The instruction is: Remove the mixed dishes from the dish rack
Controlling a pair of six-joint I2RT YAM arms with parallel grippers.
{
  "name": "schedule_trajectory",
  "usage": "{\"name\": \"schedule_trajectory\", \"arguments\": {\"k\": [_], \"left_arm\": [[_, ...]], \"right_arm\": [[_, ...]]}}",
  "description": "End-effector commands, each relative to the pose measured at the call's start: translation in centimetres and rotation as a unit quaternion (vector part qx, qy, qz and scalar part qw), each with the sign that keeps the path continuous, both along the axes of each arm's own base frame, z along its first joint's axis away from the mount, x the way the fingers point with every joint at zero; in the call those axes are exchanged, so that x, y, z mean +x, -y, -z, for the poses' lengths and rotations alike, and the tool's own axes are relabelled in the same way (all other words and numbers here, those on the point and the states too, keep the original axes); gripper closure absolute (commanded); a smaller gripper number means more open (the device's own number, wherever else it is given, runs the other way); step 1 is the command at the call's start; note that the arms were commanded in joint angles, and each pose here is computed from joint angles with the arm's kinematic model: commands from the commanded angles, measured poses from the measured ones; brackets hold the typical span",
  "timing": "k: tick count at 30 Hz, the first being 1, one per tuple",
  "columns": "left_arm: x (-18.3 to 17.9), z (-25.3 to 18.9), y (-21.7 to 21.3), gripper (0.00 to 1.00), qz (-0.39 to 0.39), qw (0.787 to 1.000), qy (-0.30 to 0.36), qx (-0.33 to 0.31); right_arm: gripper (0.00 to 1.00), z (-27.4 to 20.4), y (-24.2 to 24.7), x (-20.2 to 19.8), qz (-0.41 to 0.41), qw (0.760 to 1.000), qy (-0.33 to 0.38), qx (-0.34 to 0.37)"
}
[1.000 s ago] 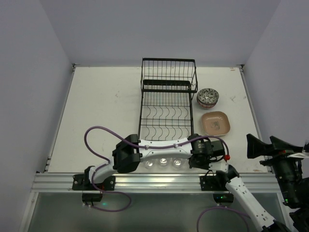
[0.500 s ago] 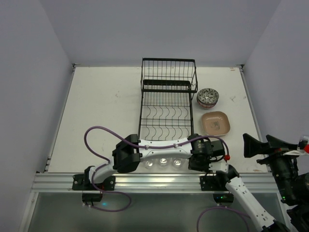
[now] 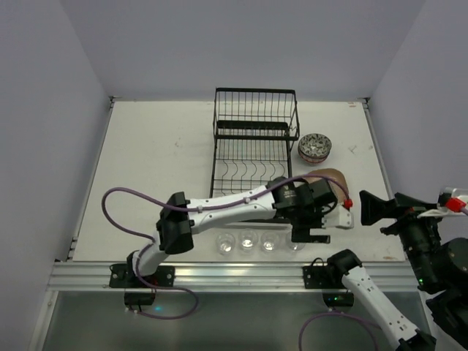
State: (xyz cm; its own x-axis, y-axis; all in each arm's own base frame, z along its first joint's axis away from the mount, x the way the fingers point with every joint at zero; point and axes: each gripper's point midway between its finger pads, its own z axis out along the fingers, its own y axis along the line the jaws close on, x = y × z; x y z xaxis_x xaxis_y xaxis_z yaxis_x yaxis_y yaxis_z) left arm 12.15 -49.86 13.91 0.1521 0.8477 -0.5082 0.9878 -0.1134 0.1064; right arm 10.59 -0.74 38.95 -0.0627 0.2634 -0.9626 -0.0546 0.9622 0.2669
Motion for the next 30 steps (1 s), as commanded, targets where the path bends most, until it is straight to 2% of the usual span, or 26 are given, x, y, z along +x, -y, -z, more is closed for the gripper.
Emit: {"name": "schedule_trajectory", "arguments": {"k": [1, 3, 4, 6, 7, 8, 9, 10, 11, 12, 13, 14, 15, 16, 18, 19, 20, 21, 22, 24, 25, 26, 29, 30], "left_arm": [[3.9, -10.2, 0.8, 0.0, -0.054, 0.986, 0.025, -0.153], [7.4, -13.6, -0.4, 0.0, -0.126, 0.969, 0.036, -0.208], [8.6, -13.3, -1.3, 0.0, -0.156, 0.965, 0.033, -0.21], [13.5, -16.1, -5.0, 0.0, -0.253, 0.934, 0.052, -0.248], [16.5, -19.0, -7.7, 0.0, -0.318, 0.9, 0.056, -0.293], [18.4, -17.4, -10.3, 0.0, -0.377, 0.88, 0.067, -0.281], [20.1, -18.4, -12.3, 0.0, -0.418, 0.852, 0.08, -0.305], [21.6, -21.0, -16.6, 0.0, -0.475, 0.806, 0.087, -0.341], [22.4, -21.2, -19.1, 0.0, -0.509, 0.78, 0.098, -0.35], [23.1, -18.7, -22.4, 0.0, -0.555, 0.756, 0.114, -0.327], [23.3, -18.6, -24.7, 0.0, -0.588, 0.726, 0.115, -0.337], [23.2, -20.3, -29.1, 0.0, -0.624, 0.683, 0.136, -0.354], [22.7, -18.4, -32.0, 0.0, -0.66, 0.657, 0.16, -0.328], [21.5, -20.0, -34.9, 0.0, -0.677, 0.624, 0.172, -0.35], [20.4, -18.5, -37.8, 0.0, -0.697, 0.604, 0.192, -0.336], [19.6, -19.3, -39.7, 0.0, -0.705, 0.587, 0.202, -0.344], [19.2, -19.2, -40.8, 0.0, -0.713, 0.578, 0.21, -0.337], [18.7, -18.4, -41.7, 0.0, -0.718, 0.579, 0.215, -0.32], [18.3, -18.5, -42.9, 0.0, -0.724, 0.57, 0.221, -0.319], [17.6, -17.7, -44.1, 0.0, -0.731, 0.569, 0.223, -0.304], [17.2, -17.1, -45.1, 0.0, -0.738, 0.561, 0.225, -0.299], [16.8, -16.6, -45.4, 0.0, -0.739, 0.564, 0.222, -0.294], [15.1, -16.0, -46.6, 0.0, -0.746, 0.557, 0.223, -0.29], [14.1, -16.8, -47.4, 0.0, -0.742, 0.548, 0.235, -0.306]], "right_arm": [[0.01, -1.0, -0.9, 2.7, 0.006, 1.0, -0.002, -0.012], [0.01, -1.3, -1.7, 3.9, -0.003, 1.0, -0.008, -0.021], [0.01, -1.3, -2.1, 4.3, -0.01, 1.0, -0.01, -0.025], [0.01, -1.1, -3.0, 5.7, -0.018, 0.999, -0.024, -0.039], [0.01, -0.8, -3.3, 6.1, -0.023, 0.998, -0.031, -0.042], [0.01, -0.2, -3.6, 7.0, -0.022, 0.997, -0.047, -0.052], [0.01, 0.2, -3.7, 7.4, -0.02, 0.997, -0.055, -0.055], [0.01, 0.6, -4.0, 7.6, -0.023, 0.996, -0.062, -0.056], [0.01, 1.1, -4.2, 7.7, -0.025, 0.996, -0.069, -0.054], [0.01, 1.2, -4.2, 7.4, -0.029, 0.996, -0.067, -0.05], [0.01, 1.4, -4.2, 7.2, -0.031, 0.996, -0.066, -0.047], [0.01, 1.8, -4.1, 7.1, -0.026, 0.996, -0.069, -0.042], [0.01, 1.9, -3.9, 6.8, -0.025, 0.997, -0.067, -0.04], [0.01, 1.9, -3.6, 6.1, -0.024, 0.997, -0.059, -0.036], [0.01, 2.8, -3.0, 5.6, -0.016, 0.997, -0.062, -0.039], [0.01, 2.8, -2.6, 5.0, -0.011, 0.998, -0.054, -0.037], [0.01, 3.7, -1.8, 5.1, 0.009, 0.997, -0.061, -0.043], [0.01, 4.2, -1.4, 4.9, 0.018, 0.997, -0.067, -0.045], [0.01, 5.0, -0.9, 4.7, 0.031, 0.996, -0.067, -0.046], [0.01, 5.5, -0.6, 4.4, 0.031, 0.996, -0.062, -0.055], [0.01, 5.9, -0.5, 4.0, 0.027, 0.996, -0.059, -0.059], [0.01, 6.1, -0.5, 3.8, 0.027, 0.996, -0.059, -0.057], [0.01, 6.8, -0.1, 3.2, 0.027, 0.996, -0.059, -0.061], [0.01, 6.8, 0.1, 3.0, 0.03, 0.996, -0.058, -0.063]]}}
